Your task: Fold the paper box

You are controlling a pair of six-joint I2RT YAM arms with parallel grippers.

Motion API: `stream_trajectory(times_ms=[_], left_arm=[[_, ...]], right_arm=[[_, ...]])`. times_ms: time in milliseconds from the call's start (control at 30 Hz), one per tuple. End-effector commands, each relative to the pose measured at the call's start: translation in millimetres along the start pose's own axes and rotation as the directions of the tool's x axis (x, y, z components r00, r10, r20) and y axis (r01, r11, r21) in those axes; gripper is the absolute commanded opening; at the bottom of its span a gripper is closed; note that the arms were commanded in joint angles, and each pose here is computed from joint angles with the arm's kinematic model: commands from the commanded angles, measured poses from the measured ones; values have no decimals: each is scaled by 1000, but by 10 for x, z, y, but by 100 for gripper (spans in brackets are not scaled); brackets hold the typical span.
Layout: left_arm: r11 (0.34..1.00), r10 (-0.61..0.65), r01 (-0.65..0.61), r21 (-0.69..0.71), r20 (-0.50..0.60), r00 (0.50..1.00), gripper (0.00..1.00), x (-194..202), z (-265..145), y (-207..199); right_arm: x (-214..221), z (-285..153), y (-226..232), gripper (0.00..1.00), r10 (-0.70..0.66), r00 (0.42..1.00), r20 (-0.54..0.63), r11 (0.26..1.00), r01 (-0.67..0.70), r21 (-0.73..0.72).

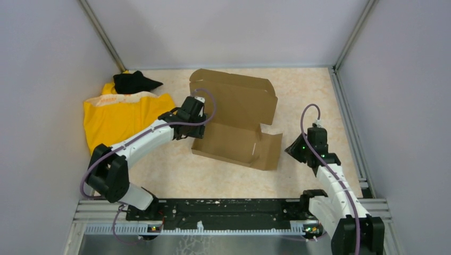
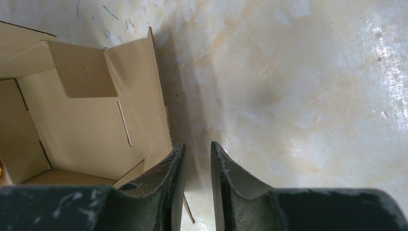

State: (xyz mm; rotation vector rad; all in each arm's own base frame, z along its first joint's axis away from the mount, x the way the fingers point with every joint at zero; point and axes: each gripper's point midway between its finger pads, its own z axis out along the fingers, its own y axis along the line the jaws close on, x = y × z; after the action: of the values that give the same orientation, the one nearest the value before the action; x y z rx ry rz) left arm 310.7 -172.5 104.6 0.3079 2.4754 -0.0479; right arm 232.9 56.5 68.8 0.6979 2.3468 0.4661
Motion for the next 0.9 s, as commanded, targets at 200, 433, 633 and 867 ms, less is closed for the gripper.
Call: stream_trajectory(times_ms=[200,433,633,867], left_arm=[[1000,7,-8,-27,-14,1000,40,49,125,-41],[1000,10,-11,-26,-24,1000,35,68,165,-67],[1000,14,-15,-22,-32,999,28,91,206,-91],[999,17,-18,-30,-39,999,16,112,232,-87]], right_arm=[[-8,78,62,19,45,999,4,996,-44,-71],[70,154,36,16,49,999,-16,995,-50,-81],[140,244,76,13,61,997,-46,990,-66,-122],[125,265,178,11,57,997,-60,983,-67,-169]])
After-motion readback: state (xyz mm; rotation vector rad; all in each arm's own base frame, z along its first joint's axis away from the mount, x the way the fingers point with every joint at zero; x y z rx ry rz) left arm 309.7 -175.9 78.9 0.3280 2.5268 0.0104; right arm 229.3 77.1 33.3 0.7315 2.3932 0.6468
